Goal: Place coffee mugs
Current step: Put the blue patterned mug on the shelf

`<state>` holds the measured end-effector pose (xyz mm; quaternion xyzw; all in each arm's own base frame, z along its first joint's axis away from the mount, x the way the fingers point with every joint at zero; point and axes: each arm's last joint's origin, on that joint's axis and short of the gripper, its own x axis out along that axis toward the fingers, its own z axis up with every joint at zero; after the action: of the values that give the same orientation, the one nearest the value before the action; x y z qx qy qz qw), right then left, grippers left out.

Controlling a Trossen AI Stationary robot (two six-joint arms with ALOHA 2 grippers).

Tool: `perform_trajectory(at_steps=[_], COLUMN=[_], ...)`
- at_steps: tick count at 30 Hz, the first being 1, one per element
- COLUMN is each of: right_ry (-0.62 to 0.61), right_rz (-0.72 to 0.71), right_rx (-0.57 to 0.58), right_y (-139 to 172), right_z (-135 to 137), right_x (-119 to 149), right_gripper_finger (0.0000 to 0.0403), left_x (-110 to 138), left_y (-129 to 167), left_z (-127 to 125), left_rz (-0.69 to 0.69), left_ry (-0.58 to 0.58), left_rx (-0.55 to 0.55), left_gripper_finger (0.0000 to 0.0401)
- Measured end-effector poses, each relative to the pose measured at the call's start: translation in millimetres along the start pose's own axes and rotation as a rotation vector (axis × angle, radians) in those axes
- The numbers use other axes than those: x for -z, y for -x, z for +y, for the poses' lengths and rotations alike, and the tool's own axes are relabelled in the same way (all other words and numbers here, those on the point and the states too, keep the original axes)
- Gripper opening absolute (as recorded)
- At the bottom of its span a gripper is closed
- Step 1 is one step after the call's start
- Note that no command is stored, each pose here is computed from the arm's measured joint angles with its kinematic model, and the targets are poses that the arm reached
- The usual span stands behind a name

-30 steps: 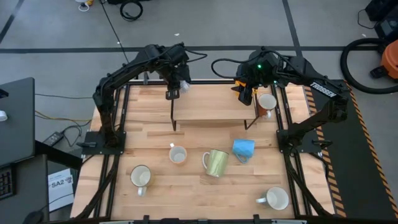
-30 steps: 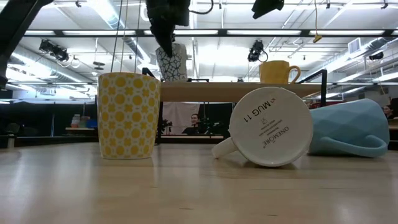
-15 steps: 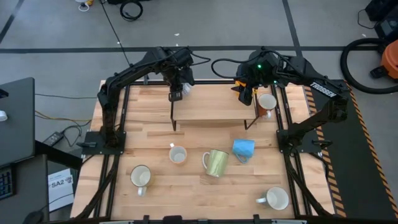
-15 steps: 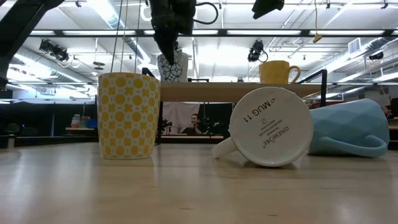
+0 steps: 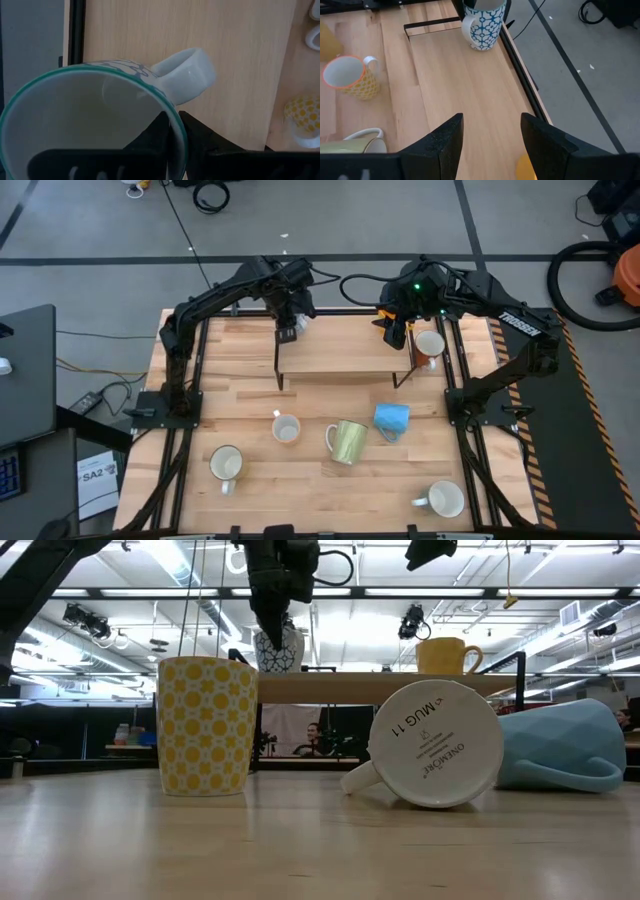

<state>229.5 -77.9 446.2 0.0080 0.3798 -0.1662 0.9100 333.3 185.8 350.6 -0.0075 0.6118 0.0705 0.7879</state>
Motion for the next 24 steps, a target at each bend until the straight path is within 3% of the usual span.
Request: perform_trajectory(at_steps=[13,24], right_ry=[0.0,0.0], right_rz=[0.0,0.0], right_rx=[0.0,0.0], right_y=[0.0,0.0], right_z=[0.0,0.0], right_x=[0.0,0.0], right_gripper_finger=[0.0204,0.0204], left_x=[-0.1,0.1], left_y=[-0.5,-1.3], left_z=[0.3,0.7], left_rz=[0.004,0.009], left_ry=[0.018,0.02], left_rx=[-0.008,-0.009], left_gripper_finger=[0.0047,0.012])
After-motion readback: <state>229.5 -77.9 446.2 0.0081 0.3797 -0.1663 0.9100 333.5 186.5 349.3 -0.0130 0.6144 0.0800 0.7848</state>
